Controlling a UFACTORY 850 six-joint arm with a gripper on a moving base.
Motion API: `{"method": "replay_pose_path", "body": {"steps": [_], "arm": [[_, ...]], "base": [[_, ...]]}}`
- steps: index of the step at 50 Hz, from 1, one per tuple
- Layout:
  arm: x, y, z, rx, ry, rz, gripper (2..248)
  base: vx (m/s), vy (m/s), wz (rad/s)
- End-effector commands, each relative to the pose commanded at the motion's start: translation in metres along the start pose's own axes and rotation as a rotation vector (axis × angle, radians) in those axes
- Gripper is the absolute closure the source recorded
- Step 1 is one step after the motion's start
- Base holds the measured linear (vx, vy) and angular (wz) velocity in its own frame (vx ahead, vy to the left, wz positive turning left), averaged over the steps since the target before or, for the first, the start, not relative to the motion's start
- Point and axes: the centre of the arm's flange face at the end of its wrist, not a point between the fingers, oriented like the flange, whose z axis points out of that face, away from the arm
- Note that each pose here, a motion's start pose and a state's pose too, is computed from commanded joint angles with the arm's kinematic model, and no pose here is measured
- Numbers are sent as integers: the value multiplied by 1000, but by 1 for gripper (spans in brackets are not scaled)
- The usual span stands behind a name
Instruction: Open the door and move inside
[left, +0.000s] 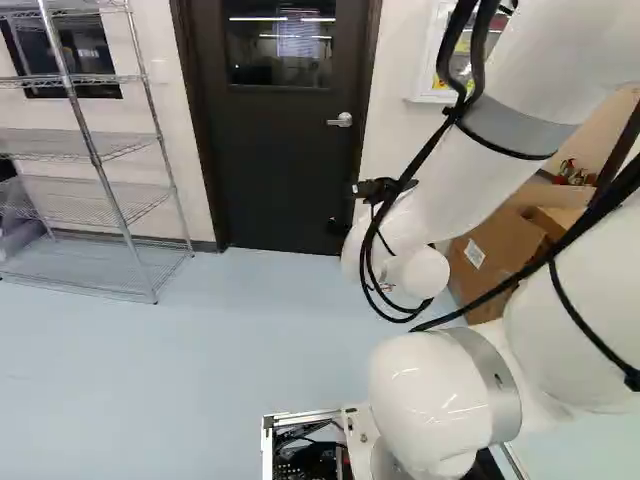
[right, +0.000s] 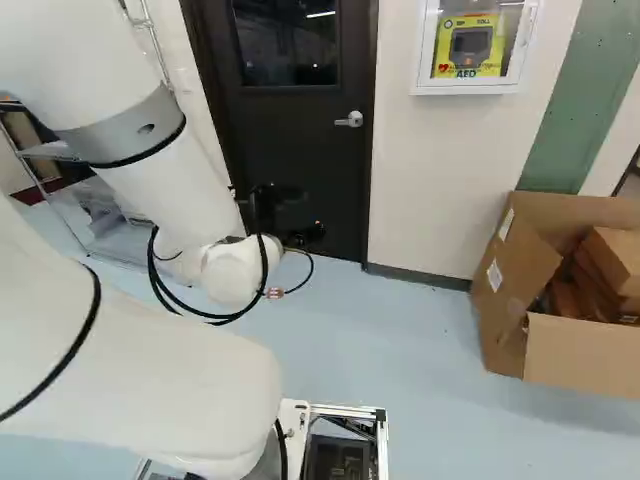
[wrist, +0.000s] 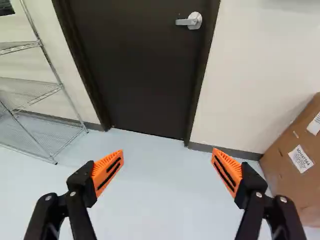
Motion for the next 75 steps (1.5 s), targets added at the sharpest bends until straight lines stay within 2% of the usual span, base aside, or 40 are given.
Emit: {"method": "replay_pose_path", "body": {"steps": [39,61,75], "arm": [[0,0,0,0,0,0,3],[0,0,0,0,0,0,3],[0,0,0,0,0,0,3]], "base": [[281,55,-31],[281,88,-36],[258,68,-261]]}}
